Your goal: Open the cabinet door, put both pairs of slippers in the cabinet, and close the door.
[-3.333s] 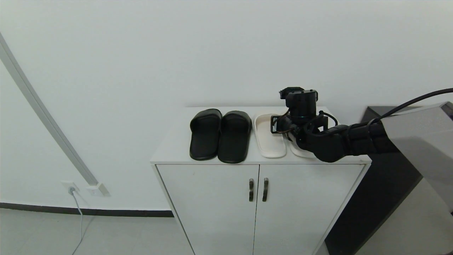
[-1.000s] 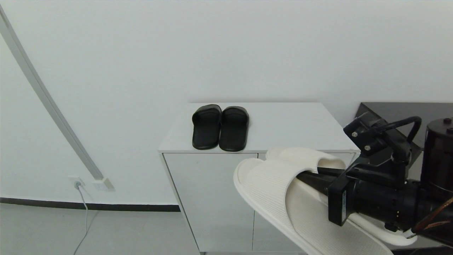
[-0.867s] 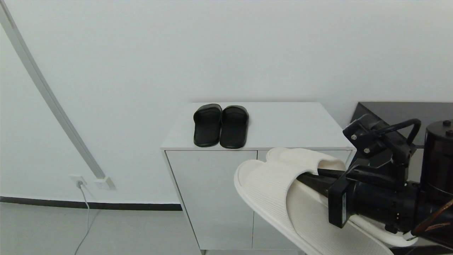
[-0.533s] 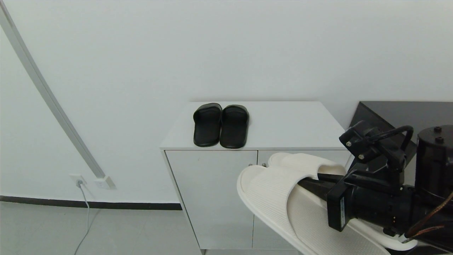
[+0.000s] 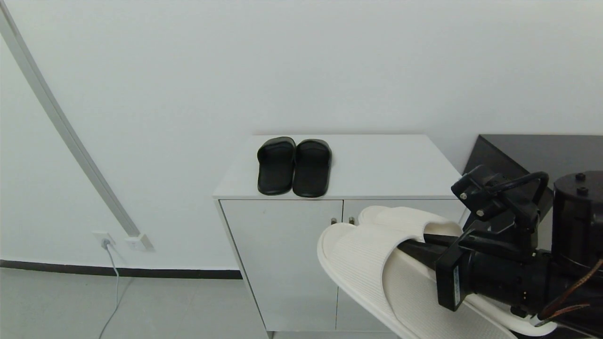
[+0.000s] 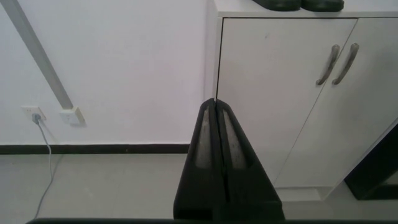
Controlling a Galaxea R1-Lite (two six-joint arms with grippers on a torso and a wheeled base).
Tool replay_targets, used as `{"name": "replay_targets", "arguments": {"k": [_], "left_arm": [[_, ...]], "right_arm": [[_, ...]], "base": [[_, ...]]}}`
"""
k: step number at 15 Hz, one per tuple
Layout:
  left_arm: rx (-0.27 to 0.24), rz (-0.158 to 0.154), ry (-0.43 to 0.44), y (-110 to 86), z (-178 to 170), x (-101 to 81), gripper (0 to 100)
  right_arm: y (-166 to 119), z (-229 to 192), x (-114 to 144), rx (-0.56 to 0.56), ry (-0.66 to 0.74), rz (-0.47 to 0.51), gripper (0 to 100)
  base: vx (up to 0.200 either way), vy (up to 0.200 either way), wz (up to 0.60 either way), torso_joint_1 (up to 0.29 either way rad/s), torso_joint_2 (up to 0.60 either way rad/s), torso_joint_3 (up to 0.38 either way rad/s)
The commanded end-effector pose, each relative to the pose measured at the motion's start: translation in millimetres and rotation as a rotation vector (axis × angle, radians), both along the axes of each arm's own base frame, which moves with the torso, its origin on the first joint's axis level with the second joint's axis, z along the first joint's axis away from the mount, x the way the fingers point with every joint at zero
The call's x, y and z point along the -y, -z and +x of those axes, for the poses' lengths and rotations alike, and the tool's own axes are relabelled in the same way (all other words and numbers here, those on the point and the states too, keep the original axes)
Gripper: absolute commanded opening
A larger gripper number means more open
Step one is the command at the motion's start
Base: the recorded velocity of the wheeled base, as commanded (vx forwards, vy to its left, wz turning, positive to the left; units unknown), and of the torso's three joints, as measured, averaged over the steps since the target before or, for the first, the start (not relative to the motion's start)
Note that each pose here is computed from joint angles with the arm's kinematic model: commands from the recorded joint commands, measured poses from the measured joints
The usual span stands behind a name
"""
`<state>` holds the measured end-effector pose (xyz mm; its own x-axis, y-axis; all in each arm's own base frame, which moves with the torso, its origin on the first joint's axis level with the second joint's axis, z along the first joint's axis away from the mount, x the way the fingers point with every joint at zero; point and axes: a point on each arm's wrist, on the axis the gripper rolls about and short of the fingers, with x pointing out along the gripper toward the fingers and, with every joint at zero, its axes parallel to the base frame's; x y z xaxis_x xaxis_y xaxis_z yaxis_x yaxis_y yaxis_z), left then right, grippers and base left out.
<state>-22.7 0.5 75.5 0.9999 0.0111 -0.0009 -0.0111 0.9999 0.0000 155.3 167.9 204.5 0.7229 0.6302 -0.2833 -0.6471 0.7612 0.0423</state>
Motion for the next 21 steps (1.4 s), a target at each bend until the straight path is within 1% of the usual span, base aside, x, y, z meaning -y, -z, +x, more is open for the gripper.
{"name": "replay_targets", "arguments": {"k": [1, 6, 7, 12, 21], "left_arm": [[-0.001, 0.0, -0.001, 0.0, 0.1, 0.0, 0], [-0.001, 0.0, 0.0, 0.0, 0.1, 0.0, 0], [-0.001, 0.0, 0.0, 0.0, 0.1, 0.0, 100], [-0.001, 0.0, 0.0, 0.0, 0.1, 0.0, 100], [-0.001, 0.002, 0.0, 0.0, 0.1, 0.0, 100]], "right_arm": [[1.4, 0.3, -0.6, -0.004, 0.0, -0.004, 0], [2.8, 0.0, -0.2, -0.008, 0.0, -0.008, 0], [3.3, -0.1, -0.1, -0.009, 0.0, -0.009, 0], [6.1, -0.4, -0.2, -0.015, -0.002, -0.018, 0], [10.5, -0.6, -0.5, -0.016, -0.007, -0.032, 0]], "base": [[0.0, 0.0, 0.0, -0.046, 0.11, 0.071], [0.0, 0.0, 0.0, -0.186, 0.46, 0.266], [0.0, 0.0, 0.0, -0.212, 0.54, 0.32], [0.0, 0.0, 0.0, -0.196, 0.52, 0.316], [0.0, 0.0, 0.0, -0.144, 0.48, 0.328]]}}
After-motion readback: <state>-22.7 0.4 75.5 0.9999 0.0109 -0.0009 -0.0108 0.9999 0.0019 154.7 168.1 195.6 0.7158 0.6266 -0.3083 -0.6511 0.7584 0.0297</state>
